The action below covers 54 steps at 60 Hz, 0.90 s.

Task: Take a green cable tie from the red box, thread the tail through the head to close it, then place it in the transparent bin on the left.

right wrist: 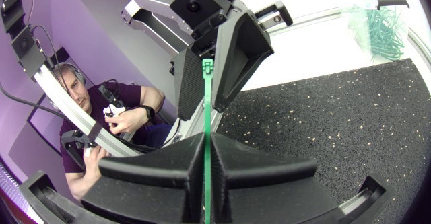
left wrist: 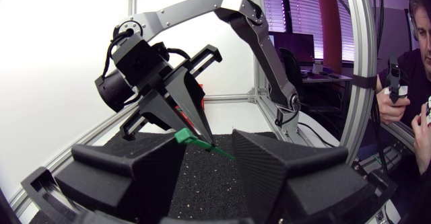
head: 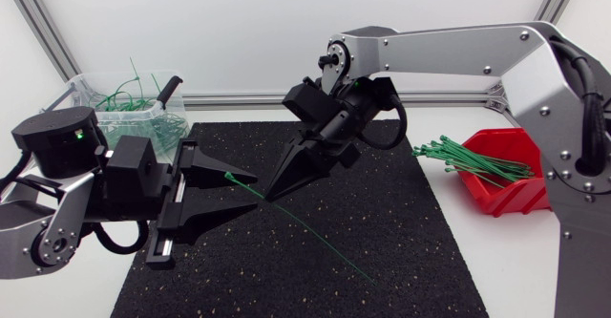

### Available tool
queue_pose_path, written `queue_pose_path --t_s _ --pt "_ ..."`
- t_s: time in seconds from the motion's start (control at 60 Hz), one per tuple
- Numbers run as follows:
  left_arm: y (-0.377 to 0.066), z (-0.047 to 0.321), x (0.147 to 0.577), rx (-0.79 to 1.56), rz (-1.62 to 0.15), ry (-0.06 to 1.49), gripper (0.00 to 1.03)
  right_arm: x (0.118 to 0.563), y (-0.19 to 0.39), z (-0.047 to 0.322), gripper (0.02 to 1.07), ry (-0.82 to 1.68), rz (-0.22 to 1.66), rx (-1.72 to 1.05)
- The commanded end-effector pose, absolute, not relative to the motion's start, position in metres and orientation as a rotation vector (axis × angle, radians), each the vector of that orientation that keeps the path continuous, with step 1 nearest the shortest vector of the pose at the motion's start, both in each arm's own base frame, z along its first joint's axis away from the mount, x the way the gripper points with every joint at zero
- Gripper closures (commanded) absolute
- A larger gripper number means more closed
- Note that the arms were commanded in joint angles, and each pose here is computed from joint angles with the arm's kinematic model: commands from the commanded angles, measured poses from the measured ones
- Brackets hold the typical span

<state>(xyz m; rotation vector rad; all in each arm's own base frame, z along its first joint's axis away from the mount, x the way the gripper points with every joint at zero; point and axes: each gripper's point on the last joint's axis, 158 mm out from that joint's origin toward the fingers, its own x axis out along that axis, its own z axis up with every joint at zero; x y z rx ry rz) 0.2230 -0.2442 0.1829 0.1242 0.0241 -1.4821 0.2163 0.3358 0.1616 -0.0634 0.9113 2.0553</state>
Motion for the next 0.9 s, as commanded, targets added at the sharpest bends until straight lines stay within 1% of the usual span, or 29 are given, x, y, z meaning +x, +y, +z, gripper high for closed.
queue_pose_path --t_s 0.0,0.15,0.183,0.217,0.283,0.65,0.8,0.833,0.883 --pt "-0.244 0.188 0.228 0.123 -1.491 0.007 0.66 0.216 0.335 0.154 1.01 0.931 2.063 -0.043" --pt "-0.242 0.184 0.231 0.117 -1.493 0.01 0.67 0.216 0.335 0.154 1.01 0.931 2.063 -0.043" --pt "-0.242 0.184 0.231 0.117 -1.497 0.007 0.71 0.216 0.335 0.153 1.01 0.933 2.063 -0.042" --pt "-0.241 0.184 0.232 0.119 -1.494 0.003 0.78 0.216 0.335 0.154 1.01 0.931 2.063 -0.043" --pt "-0.242 0.183 0.235 0.116 -1.495 0.005 1.0 0.216 0.335 0.153 1.01 0.931 2.063 -0.043" --pt "-0.24 0.189 0.244 0.08 -1.49 0.028 0.99 0.213 0.334 0.149 1.01 0.943 2.066 -0.049" --pt "-0.24 0.189 0.237 0.07 -1.52 0.028 0.99 0.214 0.333 0.149 1.01 0.94 2.062 -0.048" --pt "-0.24 0.188 0.237 0.069 -1.52 0.03 0.94 0.214 0.333 0.149 1.01 0.94 2.062 -0.048" --pt "-0.24 0.187 0.236 0.069 -1.52 0.03 0.82 0.215 0.332 0.149 1.01 0.936 2.061 -0.051"
